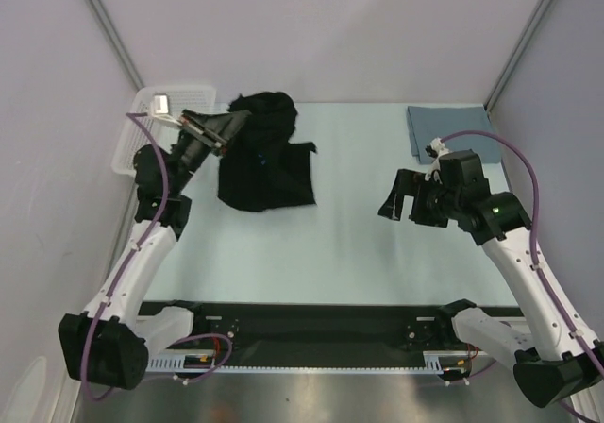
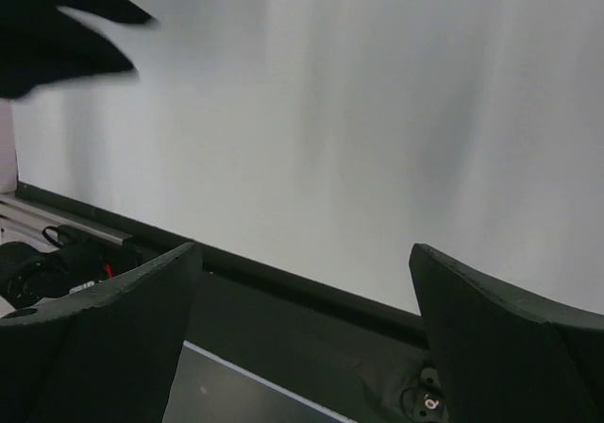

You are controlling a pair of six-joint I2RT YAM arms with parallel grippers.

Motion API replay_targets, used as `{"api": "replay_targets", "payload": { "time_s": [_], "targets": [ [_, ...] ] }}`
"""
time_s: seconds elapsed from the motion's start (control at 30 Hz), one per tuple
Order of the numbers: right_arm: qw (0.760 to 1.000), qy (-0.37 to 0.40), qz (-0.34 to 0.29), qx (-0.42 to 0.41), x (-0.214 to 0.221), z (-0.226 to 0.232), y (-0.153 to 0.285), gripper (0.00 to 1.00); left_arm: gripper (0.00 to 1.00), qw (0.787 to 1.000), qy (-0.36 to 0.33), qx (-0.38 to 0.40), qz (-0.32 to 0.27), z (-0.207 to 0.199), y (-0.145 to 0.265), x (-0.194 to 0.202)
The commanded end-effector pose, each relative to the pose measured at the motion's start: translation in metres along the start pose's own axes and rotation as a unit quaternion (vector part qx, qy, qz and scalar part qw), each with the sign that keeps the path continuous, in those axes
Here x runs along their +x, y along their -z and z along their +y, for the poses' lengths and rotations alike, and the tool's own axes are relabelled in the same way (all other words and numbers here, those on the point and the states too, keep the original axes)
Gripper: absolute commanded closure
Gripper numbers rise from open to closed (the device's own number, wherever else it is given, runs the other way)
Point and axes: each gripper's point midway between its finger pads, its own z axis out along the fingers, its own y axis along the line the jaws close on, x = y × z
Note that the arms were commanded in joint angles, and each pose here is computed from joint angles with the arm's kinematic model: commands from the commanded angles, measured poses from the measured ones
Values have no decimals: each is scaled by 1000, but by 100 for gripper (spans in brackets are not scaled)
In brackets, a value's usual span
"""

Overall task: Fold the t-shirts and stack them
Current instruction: Move the tshirt to the center of the board, then flatten the tshirt out

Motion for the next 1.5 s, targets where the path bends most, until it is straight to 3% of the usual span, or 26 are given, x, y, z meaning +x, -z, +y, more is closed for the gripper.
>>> {"api": "replay_targets", "payload": {
  "time_s": [0.0, 0.03, 0.07, 0.13, 0.23, 0.33, 0.37, 0.47, 0.53, 0.57, 0.63, 0.7, 0.77, 0.8, 0.87, 1.0, 1.1, 1.2, 1.23, 1.3, 1.33, 1.4, 1.43, 1.47],
  "targets": [
    [999, -4, 12, -37, 0, 16, -6, 0, 59, 975, -75, -156, 141, 74, 17, 82],
    [999, -8, 25, -46, 4, 19, -9, 1, 24, 961, -76, -206, 169, 93, 30, 99],
    [998, -12, 37, -47, 7, 19, -14, 0, 0, 951, -93, -227, 187, 101, 37, 109],
    [996, -19, 67, -56, 18, 20, -23, 0, 0, 920, -138, -280, 237, 119, 62, 132],
    [990, -34, 118, -66, 43, 15, -46, 0, 0, 873, -205, -346, 278, 142, 100, 137],
    [980, -45, 167, -95, 66, 19, -71, 12, 3, 845, -231, -365, 315, 158, 129, 144],
    [975, -53, 189, -100, 79, 17, -79, 31, 16, 843, -231, -363, 321, 161, 134, 148],
    [968, -55, 209, -126, 89, 28, -100, 44, 43, 839, -218, -339, 365, 180, 139, 181],
    [975, -48, 183, -119, 82, 29, -116, 39, 39, 828, -222, -329, 396, 185, 136, 199],
    [975, -52, 178, -122, 81, 30, -121, 36, 26, 817, -248, -333, 401, 191, 133, 198],
    [978, -51, 161, -122, 69, 31, -137, 29, 16, 799, -264, -339, 420, 201, 125, 206],
    [982, -51, 135, -122, 54, 34, -149, 25, 19, 798, -270, -316, 436, 205, 110, 214],
    [983, -54, 133, -113, 47, 30, -168, 23, 31, 808, -248, -277, 456, 198, 101, 229],
    [984, -52, 131, -111, 39, 32, -176, 22, 32, 817, -242, -262, 454, 197, 93, 234],
    [982, -60, 152, -90, 41, 24, -197, 20, 30, 807, -219, -278, 473, 212, 98, 248],
    [987, -71, 133, -54, 19, 11, -219, 21, 29, 797, -179, -257, 517, 220, 114, 281],
    [985, -83, 139, -51, 8, 7, -232, 31, 30, 788, -175, -242, 538, 220, 119, 296],
    [985, -83, 146, -44, 2, 3, -240, 51, 25, 777, -166, -239, 558, 222, 127, 311],
    [984, -86, 146, -46, -1, 1, -241, 68, 23, 773, -153, -236, 568, 222, 131, 316],
    [984, -89, 147, -54, -7, 2, -239, 85, 33, 766, -140, -242, 579, 227, 138, 325],
    [984, -91, 141, -53, -12, 0, -236, 96, 57, 766, -141, -241, 579, 227, 138, 326],
    [988, -79, 129, -43, -25, 1, -227, 100, 81, 765, -151, -254, 573, 228, 140, 320],
    [990, -66, 116, -42, -36, 5, -218, 100, 100, 761, -165, -269, 566, 229, 140, 313],
    [992, -57, 109, -29, -43, 5, -210, 100, 100, 761, -200, -283, 548, 231, 131, 301]
  ]
}}
